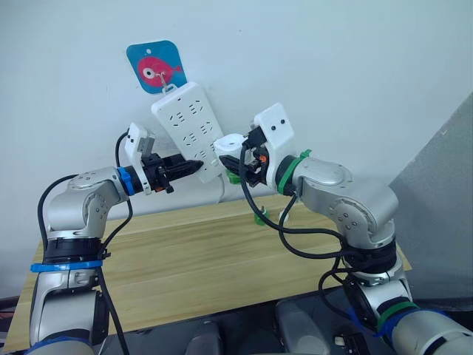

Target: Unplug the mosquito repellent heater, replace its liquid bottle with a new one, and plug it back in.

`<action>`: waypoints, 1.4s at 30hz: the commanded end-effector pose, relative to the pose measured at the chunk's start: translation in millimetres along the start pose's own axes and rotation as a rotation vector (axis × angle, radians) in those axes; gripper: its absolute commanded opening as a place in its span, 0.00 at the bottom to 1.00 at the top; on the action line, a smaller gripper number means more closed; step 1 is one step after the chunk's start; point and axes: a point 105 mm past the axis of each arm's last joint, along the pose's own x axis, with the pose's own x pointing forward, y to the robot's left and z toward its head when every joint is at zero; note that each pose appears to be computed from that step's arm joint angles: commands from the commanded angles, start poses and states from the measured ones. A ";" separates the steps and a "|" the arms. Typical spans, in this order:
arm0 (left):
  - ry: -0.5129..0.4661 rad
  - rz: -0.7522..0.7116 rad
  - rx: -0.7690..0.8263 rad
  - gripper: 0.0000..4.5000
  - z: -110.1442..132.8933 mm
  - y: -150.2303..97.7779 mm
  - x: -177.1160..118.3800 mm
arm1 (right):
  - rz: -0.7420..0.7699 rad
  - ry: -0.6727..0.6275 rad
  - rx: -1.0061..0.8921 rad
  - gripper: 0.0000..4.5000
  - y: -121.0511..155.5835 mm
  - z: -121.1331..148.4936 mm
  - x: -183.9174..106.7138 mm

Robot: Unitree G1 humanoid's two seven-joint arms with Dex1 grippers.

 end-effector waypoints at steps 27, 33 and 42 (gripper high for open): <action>-0.019 -0.087 0.028 0.29 15.2 -14.4 3.7 | -0.007 -0.035 -0.119 0.65 -0.5 7.0 -1.7; -0.015 -0.091 0.033 0.29 15.0 -14.6 3.1 | -0.007 -0.031 -0.118 0.65 -3.1 5.7 -4.6; -0.011 -0.097 0.037 0.29 14.7 -15.5 3.2 | -0.024 -0.046 -0.117 0.65 -5.9 7.6 -4.4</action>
